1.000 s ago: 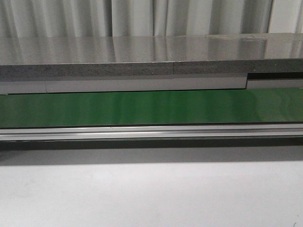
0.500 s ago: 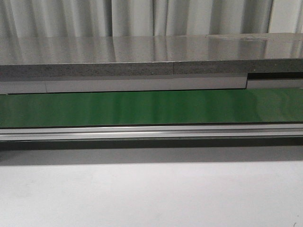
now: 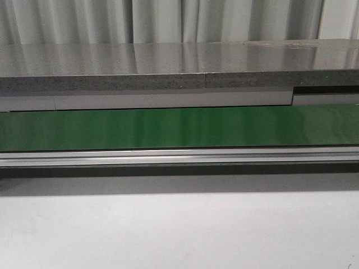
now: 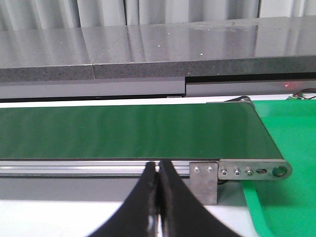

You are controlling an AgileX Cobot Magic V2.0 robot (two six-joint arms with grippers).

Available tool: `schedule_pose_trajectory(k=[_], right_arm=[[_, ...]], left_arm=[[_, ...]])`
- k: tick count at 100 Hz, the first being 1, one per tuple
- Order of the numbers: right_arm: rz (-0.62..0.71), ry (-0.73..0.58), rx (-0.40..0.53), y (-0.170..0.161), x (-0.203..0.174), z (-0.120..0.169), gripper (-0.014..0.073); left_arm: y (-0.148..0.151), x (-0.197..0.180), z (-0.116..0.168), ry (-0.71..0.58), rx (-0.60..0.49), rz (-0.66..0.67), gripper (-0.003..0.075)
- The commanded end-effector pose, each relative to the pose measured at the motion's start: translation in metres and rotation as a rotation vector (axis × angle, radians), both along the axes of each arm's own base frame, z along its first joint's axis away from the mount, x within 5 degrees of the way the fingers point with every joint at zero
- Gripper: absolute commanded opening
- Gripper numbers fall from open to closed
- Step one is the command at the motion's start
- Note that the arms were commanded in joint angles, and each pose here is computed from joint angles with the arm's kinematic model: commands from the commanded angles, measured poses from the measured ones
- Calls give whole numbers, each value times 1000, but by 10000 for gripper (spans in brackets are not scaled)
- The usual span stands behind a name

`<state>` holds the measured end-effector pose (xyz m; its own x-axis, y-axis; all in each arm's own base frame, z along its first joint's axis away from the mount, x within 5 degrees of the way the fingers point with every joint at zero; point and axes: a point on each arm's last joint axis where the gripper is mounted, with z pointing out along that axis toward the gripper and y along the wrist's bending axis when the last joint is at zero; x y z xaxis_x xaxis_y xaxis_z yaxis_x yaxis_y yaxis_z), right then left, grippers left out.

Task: Move button from left to right
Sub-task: 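Lift the button with the left gripper and set it on the green belt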

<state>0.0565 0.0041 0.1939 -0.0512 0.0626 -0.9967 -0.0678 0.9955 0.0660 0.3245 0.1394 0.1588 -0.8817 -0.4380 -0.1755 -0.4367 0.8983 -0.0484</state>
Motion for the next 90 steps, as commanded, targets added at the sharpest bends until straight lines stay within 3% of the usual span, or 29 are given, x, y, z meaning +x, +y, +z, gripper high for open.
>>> schedule_pose_trajectory(k=[1, 16, 35, 47, 62, 90], right_arm=[[0, -111, 0, 0, -2, 13, -67], [0, -111, 0, 0, -2, 13, -67], [0, -111, 0, 0, -2, 13, -67], [0, -111, 0, 0, -2, 13, -67], [0, -111, 0, 0, -2, 13, -67], [0, -111, 0, 0, -2, 13, -67]], left_arm=[[1, 5, 14, -55, 16, 6, 546], [2, 6, 4, -25, 3, 6, 488], [2, 6, 3, -23, 2, 6, 217], [1, 5, 7, -28, 4, 5, 105], [2, 5, 32, -91, 31, 5, 84], [-16, 1, 105, -278, 88, -50, 84]])
